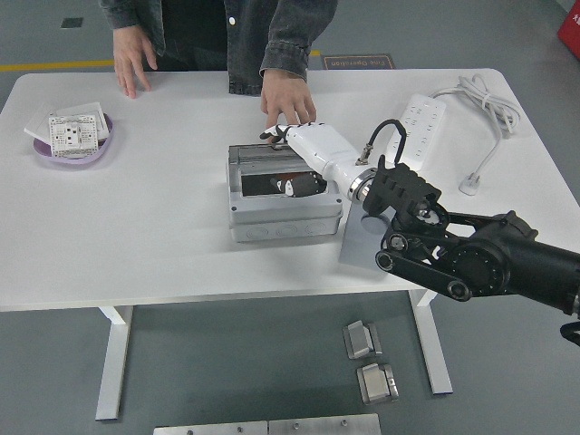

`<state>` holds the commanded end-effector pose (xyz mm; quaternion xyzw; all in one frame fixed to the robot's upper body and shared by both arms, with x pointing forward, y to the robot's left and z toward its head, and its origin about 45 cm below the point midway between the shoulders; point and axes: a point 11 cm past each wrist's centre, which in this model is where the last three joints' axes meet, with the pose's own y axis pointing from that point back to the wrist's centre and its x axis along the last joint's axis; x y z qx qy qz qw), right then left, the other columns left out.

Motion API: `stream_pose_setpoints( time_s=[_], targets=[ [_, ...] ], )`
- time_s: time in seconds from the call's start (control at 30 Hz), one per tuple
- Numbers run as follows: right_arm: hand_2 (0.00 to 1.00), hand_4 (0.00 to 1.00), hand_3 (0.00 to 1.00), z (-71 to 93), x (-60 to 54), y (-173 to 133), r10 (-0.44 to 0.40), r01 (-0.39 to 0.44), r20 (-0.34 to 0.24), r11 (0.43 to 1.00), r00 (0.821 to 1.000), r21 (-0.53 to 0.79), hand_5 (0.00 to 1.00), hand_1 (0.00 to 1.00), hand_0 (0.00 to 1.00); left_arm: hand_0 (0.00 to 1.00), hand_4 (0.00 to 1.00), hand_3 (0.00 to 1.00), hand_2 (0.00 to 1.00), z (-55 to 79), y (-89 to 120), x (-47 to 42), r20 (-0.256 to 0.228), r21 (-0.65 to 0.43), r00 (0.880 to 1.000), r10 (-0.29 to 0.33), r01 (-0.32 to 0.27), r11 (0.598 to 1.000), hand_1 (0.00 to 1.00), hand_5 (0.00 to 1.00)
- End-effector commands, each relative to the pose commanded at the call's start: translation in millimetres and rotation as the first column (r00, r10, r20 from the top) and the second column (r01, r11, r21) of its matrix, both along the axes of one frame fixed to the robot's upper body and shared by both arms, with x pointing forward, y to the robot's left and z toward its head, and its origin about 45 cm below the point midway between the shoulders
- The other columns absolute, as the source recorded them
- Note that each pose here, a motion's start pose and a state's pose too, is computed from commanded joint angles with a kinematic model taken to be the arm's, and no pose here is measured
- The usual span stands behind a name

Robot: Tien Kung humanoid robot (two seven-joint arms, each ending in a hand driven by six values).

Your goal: Pick up the cylinder from the cube,place it in the box,flap close box

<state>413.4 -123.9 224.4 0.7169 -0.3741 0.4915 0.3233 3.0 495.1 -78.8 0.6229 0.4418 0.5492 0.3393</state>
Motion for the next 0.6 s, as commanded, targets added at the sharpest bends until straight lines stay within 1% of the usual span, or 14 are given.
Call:
stream_pose_setpoints(
  time_s=[0.17,0.3,0.43,0.6],
  targets=[
    [0.767,0.742,0.845,-8.4,-12.9,-1,0.01,-0.009,-0.02,1.0,1.0,0.022,0.18,0.727,0.801,0.75,0.716,0.844,0.724,-0.4,-1,-0.5,0.0,-0.001,1.0,0.001,-0.001,1.0,0.764,0.416],
    [0.768,0.741,0.847,-16.0,-20.2,-3,0.008,-0.007,-0.036,1.0,0.999,0.029,0.178,0.723,0.797,0.75,0.716,0.844,0.723,-0.5,-1,-0.6,0.001,-0.002,1.0,0.001,-0.001,1.0,0.764,0.416],
    [0.768,0.741,0.847,-18.9,-24.7,-5,0.001,0.0,-0.041,0.999,0.999,0.04,0.178,0.723,0.797,0.75,0.716,0.844,0.723,-0.8,-1,-1.9,0.0,-0.002,1.0,0.003,-0.003,1.0,0.764,0.416],
    [0.771,0.732,0.848,-15.8,-25.9,-10,-0.024,0.026,-0.027,0.997,0.999,0.075,0.189,0.724,0.798,0.749,0.715,0.843,0.723,-1.0,-2,-2.1,0.001,-0.002,1.0,0.003,-0.003,1.0,0.764,0.415]
  ],
)
